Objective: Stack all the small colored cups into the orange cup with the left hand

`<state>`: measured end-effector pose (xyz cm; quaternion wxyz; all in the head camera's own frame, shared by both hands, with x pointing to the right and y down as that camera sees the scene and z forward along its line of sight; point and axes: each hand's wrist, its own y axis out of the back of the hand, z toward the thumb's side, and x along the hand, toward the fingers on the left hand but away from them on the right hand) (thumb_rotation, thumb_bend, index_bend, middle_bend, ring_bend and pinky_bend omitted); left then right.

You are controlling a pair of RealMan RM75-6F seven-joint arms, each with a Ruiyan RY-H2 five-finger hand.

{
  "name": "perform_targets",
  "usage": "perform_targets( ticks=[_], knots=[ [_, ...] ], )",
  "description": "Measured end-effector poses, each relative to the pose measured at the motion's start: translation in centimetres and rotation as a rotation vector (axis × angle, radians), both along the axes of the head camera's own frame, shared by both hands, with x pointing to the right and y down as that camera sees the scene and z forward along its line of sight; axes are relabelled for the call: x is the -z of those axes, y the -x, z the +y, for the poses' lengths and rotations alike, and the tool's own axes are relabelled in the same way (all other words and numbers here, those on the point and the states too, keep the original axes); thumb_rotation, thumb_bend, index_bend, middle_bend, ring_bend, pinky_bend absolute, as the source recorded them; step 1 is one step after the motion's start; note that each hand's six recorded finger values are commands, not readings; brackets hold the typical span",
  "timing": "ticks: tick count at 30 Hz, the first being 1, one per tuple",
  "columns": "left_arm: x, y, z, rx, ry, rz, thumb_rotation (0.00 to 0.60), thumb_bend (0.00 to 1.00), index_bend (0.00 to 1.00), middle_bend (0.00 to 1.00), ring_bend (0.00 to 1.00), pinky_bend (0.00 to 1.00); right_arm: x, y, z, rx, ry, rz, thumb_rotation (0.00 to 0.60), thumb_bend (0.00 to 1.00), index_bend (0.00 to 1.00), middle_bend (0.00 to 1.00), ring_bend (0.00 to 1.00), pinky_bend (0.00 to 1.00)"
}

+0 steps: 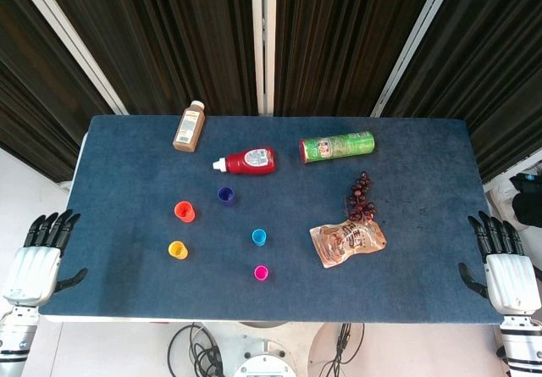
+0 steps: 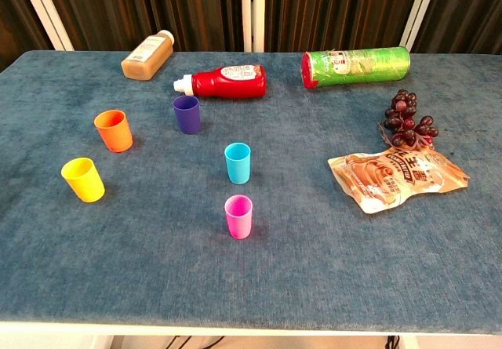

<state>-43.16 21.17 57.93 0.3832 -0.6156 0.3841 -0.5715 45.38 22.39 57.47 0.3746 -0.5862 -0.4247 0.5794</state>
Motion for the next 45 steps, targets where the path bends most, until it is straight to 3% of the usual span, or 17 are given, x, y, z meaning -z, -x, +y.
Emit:
perform_targets(
  ticks=[16,22,27,37,41,45],
  knots=[
    [0.6,-1.1,-0.4,-0.020,-0.017,0.033,0.600,0.14,0.06,0.02,0.00,0.01,0.5,-0.2,-0.1,-0.002,-0.015,-0.015,0.600,0.27,0.00,0.00,0.00,0.00],
    [0.7,-3.7,-2.8,-0.079,0.018,0.089,0.600,0.14,0.06,0.02,0.00,0.05,0.4,-0.1,-0.4,0.001,-0.013,-0.017,0.600,0.27,0.00,0.00,0.00,0.00],
    [0.1,-8.5,-6.9,-0.177,0.062,0.152,0.600,0.15,0.07,0.03,0.00,0.07,0.3,0.3,-0.4,0.005,-0.008,-0.031,0.600,0.27,0.00,0.00,0.00,0.00],
    [-5.9,-17.8,-12.7,-0.225,0.240,0.211,0.600,0.16,0.11,0.06,0.01,0.08,0.6,-0.1,0.2,-0.015,-0.009,-0.038,0.600,0.27,0.00,0.00,0.00,0.00],
    [-8.8,-21.4,-14.1,-0.278,0.273,0.149,0.600,0.18,0.12,0.08,0.02,0.08,0.8,-0.4,0.2,-0.024,-0.012,-0.039,0.600,0.27,0.00,0.00,0.00,0.00],
    [-11.2,-23.2,-15.1,-0.273,0.291,0.101,0.600,0.20,0.16,0.13,0.08,0.09,0.6,-0.7,0.3,-0.033,-0.006,-0.045,0.600,0.27,0.00,0.00,0.00,0.00]
  ],
)
